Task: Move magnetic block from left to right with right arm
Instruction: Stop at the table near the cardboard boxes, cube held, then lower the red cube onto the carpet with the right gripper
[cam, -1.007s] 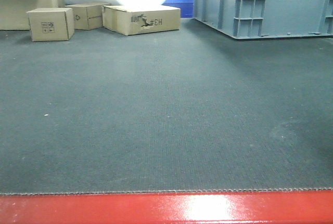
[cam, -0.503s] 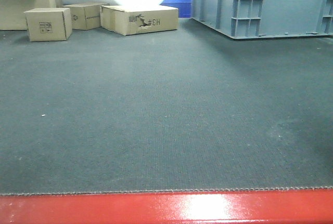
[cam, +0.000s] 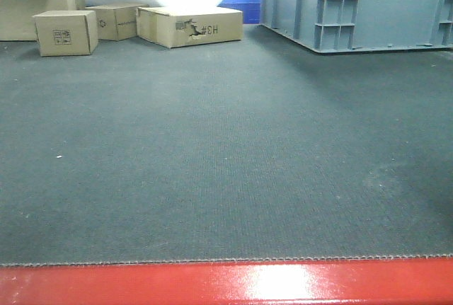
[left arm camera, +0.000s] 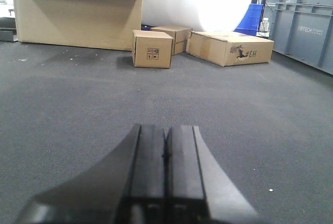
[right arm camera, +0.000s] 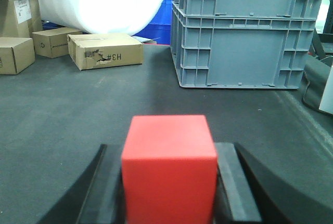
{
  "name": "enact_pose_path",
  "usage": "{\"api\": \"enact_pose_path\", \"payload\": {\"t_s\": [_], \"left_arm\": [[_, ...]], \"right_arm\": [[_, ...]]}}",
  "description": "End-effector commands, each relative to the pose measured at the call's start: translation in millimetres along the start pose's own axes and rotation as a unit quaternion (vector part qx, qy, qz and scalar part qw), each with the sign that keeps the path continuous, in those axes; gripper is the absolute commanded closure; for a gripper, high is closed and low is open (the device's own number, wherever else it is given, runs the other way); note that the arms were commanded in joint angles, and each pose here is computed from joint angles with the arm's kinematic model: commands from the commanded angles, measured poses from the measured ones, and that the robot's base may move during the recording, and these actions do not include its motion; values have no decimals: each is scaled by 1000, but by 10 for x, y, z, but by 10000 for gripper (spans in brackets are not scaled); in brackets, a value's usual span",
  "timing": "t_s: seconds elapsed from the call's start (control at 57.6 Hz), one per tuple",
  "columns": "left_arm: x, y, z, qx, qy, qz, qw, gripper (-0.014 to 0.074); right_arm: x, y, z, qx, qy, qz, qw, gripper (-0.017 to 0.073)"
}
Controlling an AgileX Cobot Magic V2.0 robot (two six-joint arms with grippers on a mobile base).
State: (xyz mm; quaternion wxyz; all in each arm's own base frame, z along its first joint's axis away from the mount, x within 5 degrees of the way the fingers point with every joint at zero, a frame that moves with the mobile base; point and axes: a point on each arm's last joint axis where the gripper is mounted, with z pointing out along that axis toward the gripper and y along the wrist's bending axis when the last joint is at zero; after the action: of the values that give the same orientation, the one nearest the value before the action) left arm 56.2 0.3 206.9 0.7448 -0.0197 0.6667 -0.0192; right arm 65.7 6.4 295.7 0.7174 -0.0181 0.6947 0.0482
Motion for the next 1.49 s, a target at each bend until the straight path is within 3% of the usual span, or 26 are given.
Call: {"api": "enact_pose_path", "payload": {"t_s": [0.0, 0.278, 0.417, 0.486, 0.59, 0.694, 0.903, 1.128, 1.215, 1.337, 1.476], "left_arm": [[-56, 3, -10, 0, -45, -2, 999, 720], [-56, 3, -10, 0, -45, -2, 999, 720], [-56, 3, -10, 0, -45, -2, 999, 720], [-56, 3, -10, 0, -45, -2, 999, 720], [-56, 3, -10, 0, -45, -2, 999, 720], [-56, 3, -10, 0, -45, -2, 999, 720], [-56, 3, -10, 0, -45, -2, 999, 720], [-56, 3, -10, 0, -45, -2, 999, 720], [-56, 3, -10, 0, -45, -2, 999, 720], [-56, 3, -10, 0, -45, -2, 999, 720], [-56, 3, -10, 0, -45, -2, 999, 720]], "right_arm": [[-171, -1, 36, 3, -48, -2, 999, 218], [-9, -6, 496, 4, 74, 0, 997, 218], [46, 50, 838, -12, 166, 3, 986, 218], [35, 117, 996, -24, 203, 24, 979, 218], [57, 284, 1258, -43, 268, 63, 960, 218], [106, 514, 1505, -56, 337, 78, 937, 218], [211, 1073, 1901, -40, 467, 119, 875, 218], [368, 1684, 2183, -49, 562, 58, 824, 218], [436, 1896, 2284, -50, 578, 50, 813, 218], [532, 2114, 2380, -34, 598, 62, 799, 218], [578, 2274, 2437, -39, 605, 54, 794, 214]]}}
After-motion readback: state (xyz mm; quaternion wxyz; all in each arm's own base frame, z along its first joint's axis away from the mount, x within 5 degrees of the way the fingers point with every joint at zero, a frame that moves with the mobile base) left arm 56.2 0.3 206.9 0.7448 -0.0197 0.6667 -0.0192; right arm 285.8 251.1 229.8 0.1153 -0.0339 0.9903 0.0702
